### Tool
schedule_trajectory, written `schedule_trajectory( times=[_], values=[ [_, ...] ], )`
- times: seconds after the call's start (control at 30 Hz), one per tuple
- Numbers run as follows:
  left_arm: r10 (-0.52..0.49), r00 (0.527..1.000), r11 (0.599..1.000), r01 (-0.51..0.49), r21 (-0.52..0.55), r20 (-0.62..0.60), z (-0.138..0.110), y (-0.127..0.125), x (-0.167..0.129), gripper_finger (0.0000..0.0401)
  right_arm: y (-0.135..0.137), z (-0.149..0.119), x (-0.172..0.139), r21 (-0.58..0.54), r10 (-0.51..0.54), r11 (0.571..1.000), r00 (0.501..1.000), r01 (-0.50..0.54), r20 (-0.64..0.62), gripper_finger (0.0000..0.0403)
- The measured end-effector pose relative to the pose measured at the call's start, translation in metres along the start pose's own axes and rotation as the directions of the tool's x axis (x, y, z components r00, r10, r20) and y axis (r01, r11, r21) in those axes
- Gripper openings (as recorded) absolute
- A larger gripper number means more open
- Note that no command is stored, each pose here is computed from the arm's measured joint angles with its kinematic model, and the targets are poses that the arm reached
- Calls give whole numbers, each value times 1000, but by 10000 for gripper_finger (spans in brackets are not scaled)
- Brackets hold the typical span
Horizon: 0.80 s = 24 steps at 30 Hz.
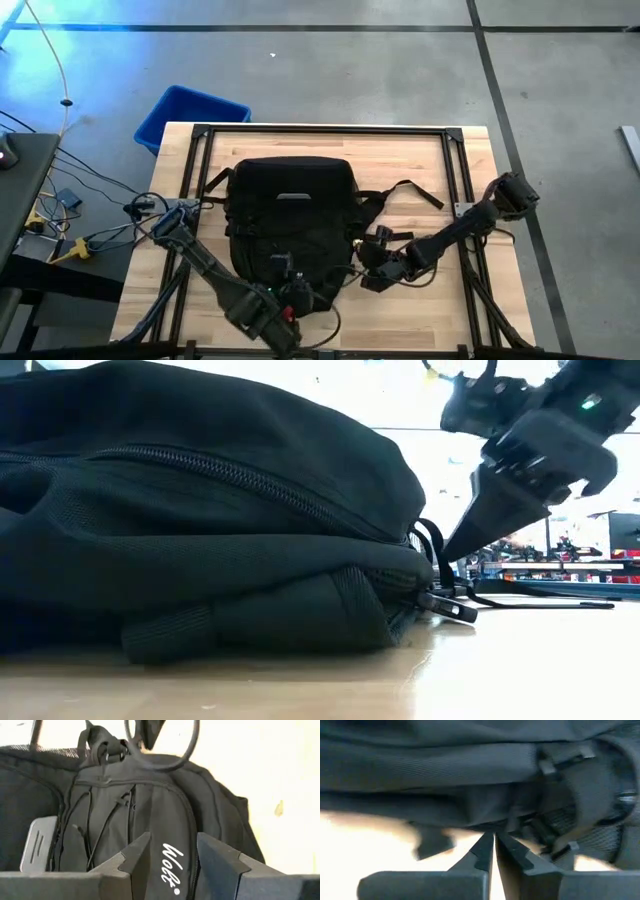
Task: Unpack backpack
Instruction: Open the backpack
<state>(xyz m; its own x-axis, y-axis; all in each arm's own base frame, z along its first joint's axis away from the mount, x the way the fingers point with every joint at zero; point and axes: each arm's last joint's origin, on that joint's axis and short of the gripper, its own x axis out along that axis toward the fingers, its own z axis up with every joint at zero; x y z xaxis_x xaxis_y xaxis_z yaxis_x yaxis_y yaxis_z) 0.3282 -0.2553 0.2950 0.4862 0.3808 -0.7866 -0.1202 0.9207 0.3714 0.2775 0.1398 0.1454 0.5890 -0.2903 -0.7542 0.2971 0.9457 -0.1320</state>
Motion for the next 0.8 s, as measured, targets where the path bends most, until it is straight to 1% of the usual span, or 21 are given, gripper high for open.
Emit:
schedule_trajectory(
  times=[0.07, 0.23, 0.3, 0.37, 0.43, 0.5, 0.57, 0.63, 0.73, 0.77, 0.8],
  values=[
    [2, 1000, 1000, -2, 14, -15, -1, 0, 4, 138, -4, 3, 3, -3, -11, 1000, 1000, 11, 0, 43],
    [17, 999, 999, -16, 46, -33, 0, 4, 12, 138, -10, 8, 10, -6, -25, 1000, 1000, 25, 5, 143],
    [27, 999, 998, -25, 52, -36, 3, 8, 18, 137, -12, 9, 15, -26, -36, 999, 999, 36, 0, 176],
    [36, 999, 997, -33, 66, -37, 5, 11, 23, 137, -11, 9, 20, -30, -32, 999, 999, 32, 12, 194],
    [45, 998, 996, -42, 73, -34, 10, 17, 29, 137, -9, 9, 27, -35, -31, 999, 999, 32, 24, 197],
    [50, 998, 995, -48, 84, -26, 15, 22, 35, 137, -8, 6, 34, -38, -53, 998, 998, 53, 22, 187],
    [58, 998, 994, -56, 96, -13, 21, 28, 40, 137, -10, 3, 41, -40, -76, 996, 997, 76, 5, 162],
    [66, 998, 992, -67, 105, 9, 28, 35, 47, 137, -12, 1, 45, -28, -111, 993, 994, 111, 3, 123],
    [78, 996, 988, -82, 127, 38, 39, 46, 57, 137, -13, 1, 46, -37, -120, 992, 993, 120, -1, 41],
    [81, 996, 987, -87, 132, 44, 43, 52, 61, 137, -13, 1, 46, -51, -120, 991, 993, 120, -2, 21],
    [87, 995, 987, -92, 134, 46, 47, 58, 66, 137, -12, 0, 44, -62, -116, 991, 993, 116, -2, 13]
  ],
)
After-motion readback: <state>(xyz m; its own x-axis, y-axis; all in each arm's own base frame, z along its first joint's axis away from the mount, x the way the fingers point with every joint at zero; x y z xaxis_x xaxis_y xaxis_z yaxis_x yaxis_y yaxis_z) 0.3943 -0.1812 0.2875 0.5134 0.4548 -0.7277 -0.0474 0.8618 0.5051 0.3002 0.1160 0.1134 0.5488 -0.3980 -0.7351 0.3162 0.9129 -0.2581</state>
